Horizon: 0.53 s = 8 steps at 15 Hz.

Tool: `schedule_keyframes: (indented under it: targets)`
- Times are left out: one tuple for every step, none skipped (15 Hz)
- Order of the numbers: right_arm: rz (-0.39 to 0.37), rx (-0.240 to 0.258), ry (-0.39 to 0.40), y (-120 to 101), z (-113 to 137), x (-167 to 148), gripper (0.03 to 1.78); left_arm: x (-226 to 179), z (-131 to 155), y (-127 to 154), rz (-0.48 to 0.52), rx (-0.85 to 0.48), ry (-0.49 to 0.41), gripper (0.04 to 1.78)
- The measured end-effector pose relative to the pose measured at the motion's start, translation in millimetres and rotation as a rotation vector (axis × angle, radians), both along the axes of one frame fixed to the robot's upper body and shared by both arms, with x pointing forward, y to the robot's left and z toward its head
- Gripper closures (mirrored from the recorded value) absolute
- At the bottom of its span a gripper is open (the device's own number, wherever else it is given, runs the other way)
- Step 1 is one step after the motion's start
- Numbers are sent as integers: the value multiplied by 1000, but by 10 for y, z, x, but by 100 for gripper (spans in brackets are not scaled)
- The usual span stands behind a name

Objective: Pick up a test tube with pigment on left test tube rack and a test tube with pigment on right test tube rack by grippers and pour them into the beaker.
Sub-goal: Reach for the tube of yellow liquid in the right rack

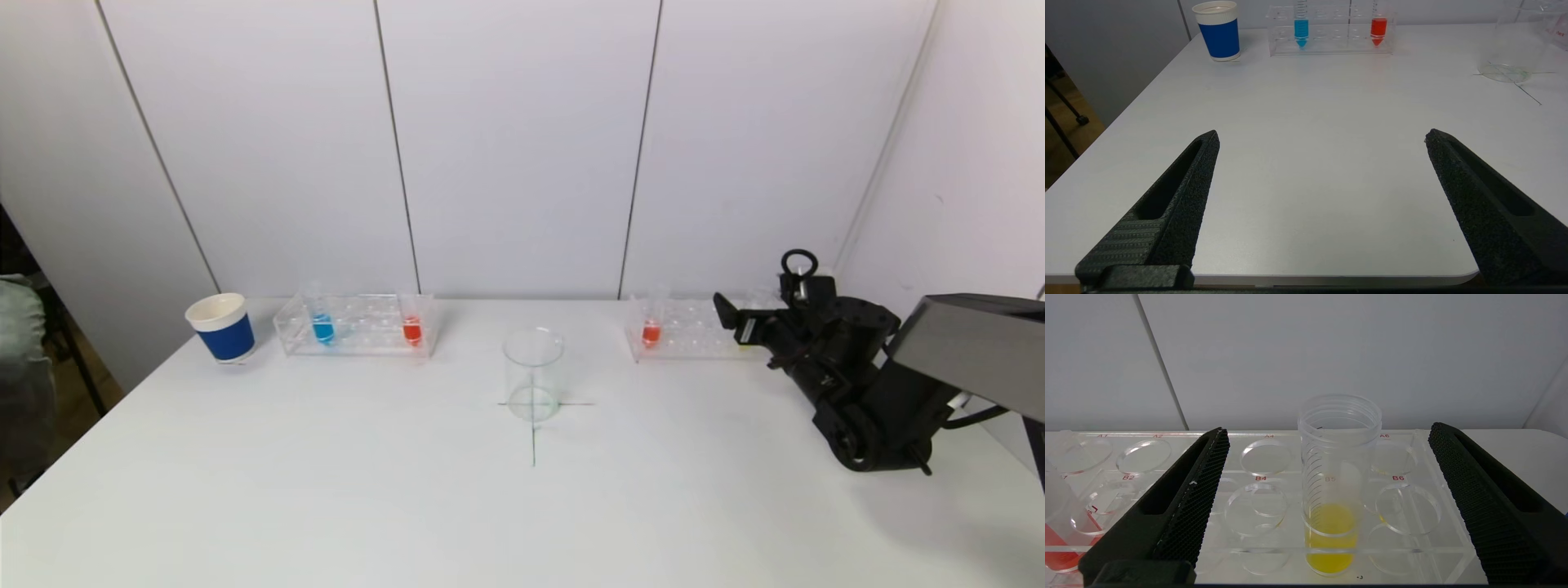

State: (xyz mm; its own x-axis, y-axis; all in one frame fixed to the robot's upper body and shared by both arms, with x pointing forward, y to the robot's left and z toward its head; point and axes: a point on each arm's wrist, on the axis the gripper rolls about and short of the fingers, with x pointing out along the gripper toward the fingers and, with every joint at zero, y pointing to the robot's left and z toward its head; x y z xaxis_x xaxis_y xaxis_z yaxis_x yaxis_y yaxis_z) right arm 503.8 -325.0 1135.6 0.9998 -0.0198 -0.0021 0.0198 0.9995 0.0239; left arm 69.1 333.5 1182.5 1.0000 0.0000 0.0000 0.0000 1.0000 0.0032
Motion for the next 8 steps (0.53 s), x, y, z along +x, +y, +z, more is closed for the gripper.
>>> schedule_keyframes:
  targets:
    - [0,0,0,-2,-2,0,4,0,0,0,0,0,0,6]
    - [-1,0,1,-6,-4,0,4,0,0,0,0,0,0,6]
    - [-2,0,2,-8,-5,0,4,0,0,0,0,0,0,6]
    - [-2,0,2,-8,-5,2,4,0,0,0,0,0,0,6]
    - [-2,0,1,-8,-4,4,4,0,0,0,0,0,0,6]
    - [-2,0,1,-11,-5,4,4,0,0,0,0,0,0,6]
    - [-4,0,3,-17,-9,5,4,0,0,0,0,0,0,6]
    - [-5,0,2,-23,-7,6,4,0,0,0,0,0,0,6]
